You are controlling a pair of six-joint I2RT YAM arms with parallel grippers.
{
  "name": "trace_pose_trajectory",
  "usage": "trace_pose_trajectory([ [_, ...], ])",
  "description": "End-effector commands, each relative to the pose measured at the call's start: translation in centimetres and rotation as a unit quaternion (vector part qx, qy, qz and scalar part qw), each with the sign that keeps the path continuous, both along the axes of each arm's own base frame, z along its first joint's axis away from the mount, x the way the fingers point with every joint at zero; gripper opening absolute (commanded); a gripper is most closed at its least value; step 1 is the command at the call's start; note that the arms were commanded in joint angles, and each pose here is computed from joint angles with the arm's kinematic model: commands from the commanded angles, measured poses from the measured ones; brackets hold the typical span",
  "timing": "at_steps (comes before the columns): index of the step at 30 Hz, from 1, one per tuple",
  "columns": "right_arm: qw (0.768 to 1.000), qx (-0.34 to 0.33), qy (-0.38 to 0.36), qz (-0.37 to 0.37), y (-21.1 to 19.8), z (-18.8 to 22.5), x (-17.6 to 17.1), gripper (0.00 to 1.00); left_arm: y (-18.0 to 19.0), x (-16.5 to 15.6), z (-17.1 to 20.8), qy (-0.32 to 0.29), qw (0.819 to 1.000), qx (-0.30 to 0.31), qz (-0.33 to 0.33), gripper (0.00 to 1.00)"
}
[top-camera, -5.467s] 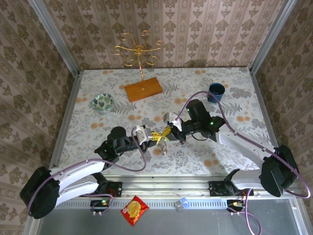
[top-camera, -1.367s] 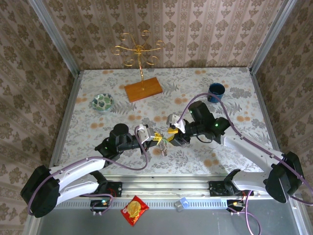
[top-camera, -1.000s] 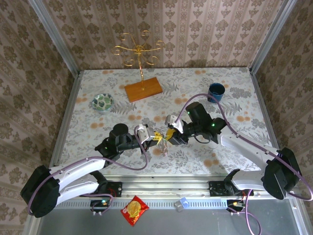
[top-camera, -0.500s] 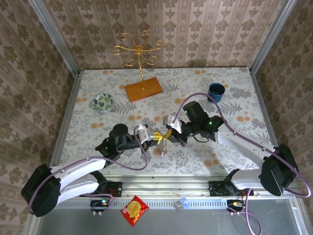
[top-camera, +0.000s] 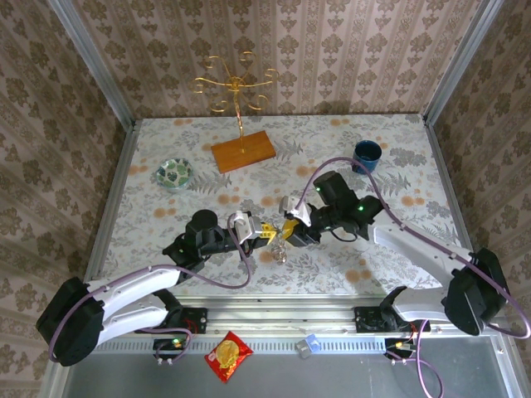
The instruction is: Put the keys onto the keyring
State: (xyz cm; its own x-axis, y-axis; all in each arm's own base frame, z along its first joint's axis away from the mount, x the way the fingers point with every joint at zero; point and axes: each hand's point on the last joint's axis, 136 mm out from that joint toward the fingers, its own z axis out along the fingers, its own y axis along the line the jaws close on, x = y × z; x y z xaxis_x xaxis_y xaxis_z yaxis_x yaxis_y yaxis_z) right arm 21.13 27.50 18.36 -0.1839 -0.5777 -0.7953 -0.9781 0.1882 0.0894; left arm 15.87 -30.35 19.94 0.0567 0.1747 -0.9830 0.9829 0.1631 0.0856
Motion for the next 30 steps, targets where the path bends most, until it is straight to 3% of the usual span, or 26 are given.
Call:
trace_pose_trajectory([
  [1,1.000,0.021,-0.018,-0.009,-0.6,1.2,-0.3,0.34,-0.2,-0.4,1.6,-0.027,0.999,-0.028,-0.016,0.00],
  [8,0.996,0.083,-0.019,-0.005,0.9,3.0,0.1,0.35,-0.3,-0.6,1.7,-0.023,0.999,-0.032,-0.025,0.00],
  [16,0.996,0.092,0.005,0.016,2.3,2.5,0.1,0.28,-0.3,-0.7,1.9,-0.022,0.999,-0.039,-0.024,0.00],
  [19,0.995,0.097,0.008,0.022,2.7,2.6,0.2,0.21,-0.3,-0.7,2.0,-0.021,0.999,-0.041,-0.026,0.00],
  [23,0.994,0.106,0.002,0.028,2.9,3.0,0.2,0.02,-0.2,-0.6,1.8,-0.018,0.999,-0.039,-0.020,0.00],
  [24,0.994,0.104,-0.001,0.030,2.9,3.1,0.1,0.00,-0.1,-0.2,1.6,-0.018,0.999,-0.035,-0.007,0.03],
  [27,0.997,0.075,-0.011,0.031,2.3,2.5,0.2,0.00,0.4,0.8,1.4,-0.022,0.999,-0.027,0.026,0.31],
  [30,0.999,0.040,-0.020,0.031,1.7,2.0,0.2,0.00,0.6,0.9,1.5,-0.031,0.999,-0.012,0.033,0.33],
])
